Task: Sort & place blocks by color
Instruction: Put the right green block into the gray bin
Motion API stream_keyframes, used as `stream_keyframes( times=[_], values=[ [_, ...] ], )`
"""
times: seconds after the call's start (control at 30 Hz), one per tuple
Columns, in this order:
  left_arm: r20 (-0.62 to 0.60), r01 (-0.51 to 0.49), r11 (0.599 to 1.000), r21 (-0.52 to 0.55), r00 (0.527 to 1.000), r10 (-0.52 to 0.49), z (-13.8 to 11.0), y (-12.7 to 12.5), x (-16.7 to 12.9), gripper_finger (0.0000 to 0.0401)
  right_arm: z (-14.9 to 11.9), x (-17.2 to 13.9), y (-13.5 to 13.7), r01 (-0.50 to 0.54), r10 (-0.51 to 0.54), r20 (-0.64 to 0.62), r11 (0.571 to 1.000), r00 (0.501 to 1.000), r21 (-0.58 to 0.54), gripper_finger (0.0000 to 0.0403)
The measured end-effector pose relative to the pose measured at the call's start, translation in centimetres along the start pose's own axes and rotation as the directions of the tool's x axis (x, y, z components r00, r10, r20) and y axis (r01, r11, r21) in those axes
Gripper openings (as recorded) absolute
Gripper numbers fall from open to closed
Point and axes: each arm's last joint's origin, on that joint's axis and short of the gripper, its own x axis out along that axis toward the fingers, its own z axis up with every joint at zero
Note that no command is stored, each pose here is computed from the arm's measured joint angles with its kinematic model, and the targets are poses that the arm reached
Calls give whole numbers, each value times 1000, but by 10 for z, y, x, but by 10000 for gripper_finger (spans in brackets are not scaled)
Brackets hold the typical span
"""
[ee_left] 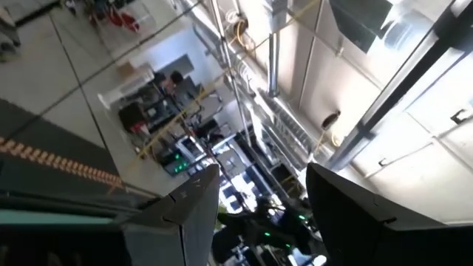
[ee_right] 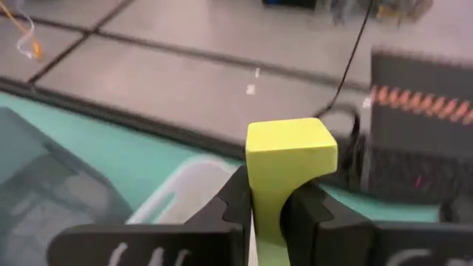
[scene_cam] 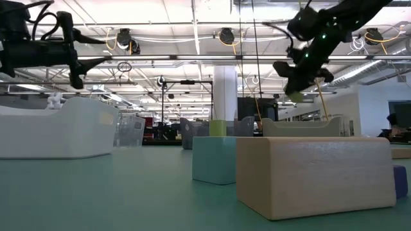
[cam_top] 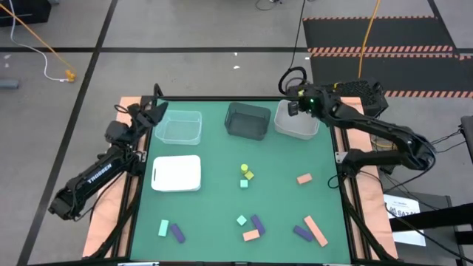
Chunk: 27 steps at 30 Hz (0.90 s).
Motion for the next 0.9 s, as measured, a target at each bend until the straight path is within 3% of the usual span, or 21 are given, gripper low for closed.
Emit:
stream_keyframes(
  times=[0.2,0.3,0.43,0.63,0.9],
  values=[
    [-89,68,997,-40,993,-71,-8,-6,2,203,-15,21,-4,1,7,-184,999,983,43,33],
    [-106,45,997,-63,993,-52,-12,-5,2,202,-20,27,-4,-25,43,-256,997,966,73,35],
    [-104,19,996,-93,994,-29,-15,-4,3,202,-23,32,-3,-26,45,-280,997,959,69,45],
    [-135,71,995,-69,988,-80,-18,-9,4,202,-24,33,-2,-54,62,-296,998,953,36,63],
    [-121,123,992,-26,985,-126,-18,-14,4,202,-25,33,-1,-131,133,-326,991,936,29,126]
  ],
)
